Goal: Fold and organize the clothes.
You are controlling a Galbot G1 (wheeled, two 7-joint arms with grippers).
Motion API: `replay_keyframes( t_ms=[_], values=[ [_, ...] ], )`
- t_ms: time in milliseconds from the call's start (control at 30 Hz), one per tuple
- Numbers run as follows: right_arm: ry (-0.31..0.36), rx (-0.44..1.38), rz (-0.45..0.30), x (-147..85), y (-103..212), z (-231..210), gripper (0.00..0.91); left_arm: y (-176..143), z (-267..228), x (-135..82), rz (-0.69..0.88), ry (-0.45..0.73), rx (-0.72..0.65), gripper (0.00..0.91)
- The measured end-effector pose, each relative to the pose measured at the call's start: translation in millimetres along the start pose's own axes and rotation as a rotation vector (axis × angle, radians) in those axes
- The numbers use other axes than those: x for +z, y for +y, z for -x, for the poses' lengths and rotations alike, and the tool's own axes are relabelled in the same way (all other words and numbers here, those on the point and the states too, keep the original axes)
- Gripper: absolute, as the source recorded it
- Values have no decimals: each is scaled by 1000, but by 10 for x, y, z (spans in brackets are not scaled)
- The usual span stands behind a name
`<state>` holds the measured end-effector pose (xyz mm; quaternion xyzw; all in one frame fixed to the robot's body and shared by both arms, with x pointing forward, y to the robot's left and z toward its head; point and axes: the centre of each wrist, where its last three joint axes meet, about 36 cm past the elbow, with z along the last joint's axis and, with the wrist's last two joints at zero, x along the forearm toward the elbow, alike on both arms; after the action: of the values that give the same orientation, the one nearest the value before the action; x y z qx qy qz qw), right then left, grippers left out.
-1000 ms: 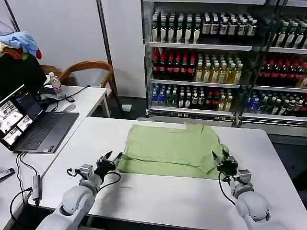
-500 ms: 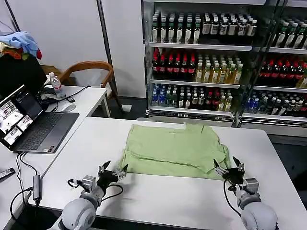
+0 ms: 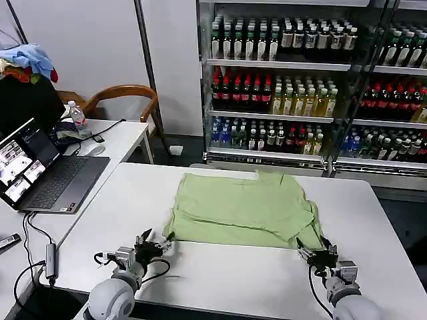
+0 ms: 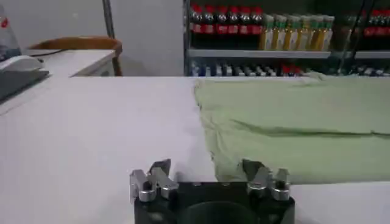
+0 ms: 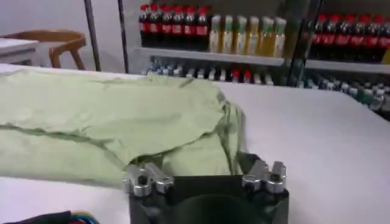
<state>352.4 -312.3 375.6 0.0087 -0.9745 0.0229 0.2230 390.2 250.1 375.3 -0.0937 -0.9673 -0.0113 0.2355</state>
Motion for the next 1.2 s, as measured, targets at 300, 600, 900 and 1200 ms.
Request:
replay_keyframes(
  t_ms=[300, 600, 900, 1200],
  values=[
    [20, -4, 9, 15, 6, -1, 0, -19, 17, 56, 0, 20, 0, 50],
    [17, -11, -1, 24, 2, -50, 0, -38, -2, 60, 4, 20, 16, 50],
    [-17, -19, -48, 30, 48, -332, 0, -39, -204, 98, 21, 20, 16, 50],
    [-22, -25, -97, 181, 206, -785, 0, -99, -738, 259, -7, 31, 25, 50]
  ],
)
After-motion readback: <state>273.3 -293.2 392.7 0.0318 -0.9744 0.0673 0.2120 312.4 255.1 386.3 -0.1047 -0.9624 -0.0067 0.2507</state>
